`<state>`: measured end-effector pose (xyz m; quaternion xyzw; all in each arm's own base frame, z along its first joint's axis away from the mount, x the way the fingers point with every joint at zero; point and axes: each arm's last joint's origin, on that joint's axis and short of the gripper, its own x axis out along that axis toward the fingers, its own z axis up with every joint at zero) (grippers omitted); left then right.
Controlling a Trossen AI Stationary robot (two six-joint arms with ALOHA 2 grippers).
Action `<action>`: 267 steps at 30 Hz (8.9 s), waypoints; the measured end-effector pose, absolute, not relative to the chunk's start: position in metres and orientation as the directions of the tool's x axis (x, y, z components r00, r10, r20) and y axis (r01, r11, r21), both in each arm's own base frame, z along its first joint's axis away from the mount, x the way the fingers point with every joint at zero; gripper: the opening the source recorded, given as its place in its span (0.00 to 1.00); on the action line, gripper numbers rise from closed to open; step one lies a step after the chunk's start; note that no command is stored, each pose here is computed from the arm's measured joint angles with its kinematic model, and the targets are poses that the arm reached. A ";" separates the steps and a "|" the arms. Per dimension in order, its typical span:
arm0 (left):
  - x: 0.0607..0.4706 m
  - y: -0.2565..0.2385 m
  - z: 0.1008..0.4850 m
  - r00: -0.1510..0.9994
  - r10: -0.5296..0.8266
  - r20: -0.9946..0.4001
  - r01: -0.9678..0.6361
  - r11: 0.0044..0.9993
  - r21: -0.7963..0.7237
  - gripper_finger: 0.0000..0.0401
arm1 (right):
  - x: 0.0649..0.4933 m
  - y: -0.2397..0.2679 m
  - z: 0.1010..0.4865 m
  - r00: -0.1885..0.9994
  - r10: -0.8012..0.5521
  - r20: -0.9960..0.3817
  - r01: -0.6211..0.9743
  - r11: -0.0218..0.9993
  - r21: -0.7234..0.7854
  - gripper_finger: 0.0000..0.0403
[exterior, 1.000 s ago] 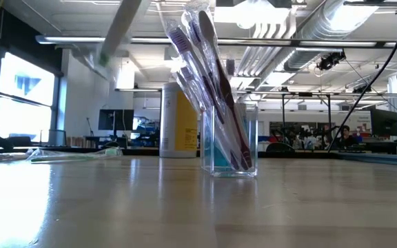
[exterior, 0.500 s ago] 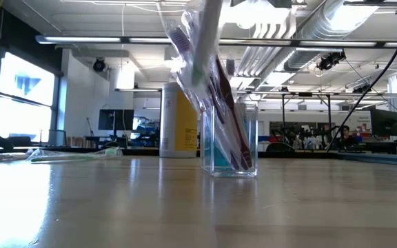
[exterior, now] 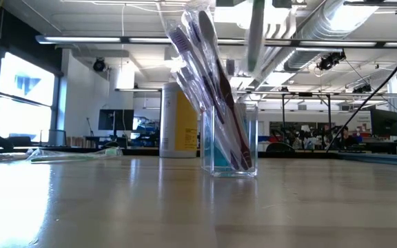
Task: Pick & Place toothbrushing station
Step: Put the green toothbrush into the transparent organizer
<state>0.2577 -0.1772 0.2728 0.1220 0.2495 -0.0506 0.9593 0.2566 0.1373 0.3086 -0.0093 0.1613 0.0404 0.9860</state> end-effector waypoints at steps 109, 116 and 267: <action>0.205 -0.041 0.287 0.064 0.389 -0.919 -0.335 0.876 0.347 0.38 | 0.264 0.127 0.314 0.938 0.191 -0.290 -0.145 0.974 0.171 0.55; 0.215 0.023 0.275 0.063 0.118 -0.991 -0.235 0.967 0.100 0.38 | 0.263 0.127 0.312 0.931 0.192 -0.312 -0.139 0.973 0.185 0.55; 0.265 -0.169 0.311 0.956 0.026 -0.292 -0.024 1.000 0.012 0.01 | 0.353 0.140 0.260 0.943 0.299 0.146 -0.232 0.905 -0.355 0.22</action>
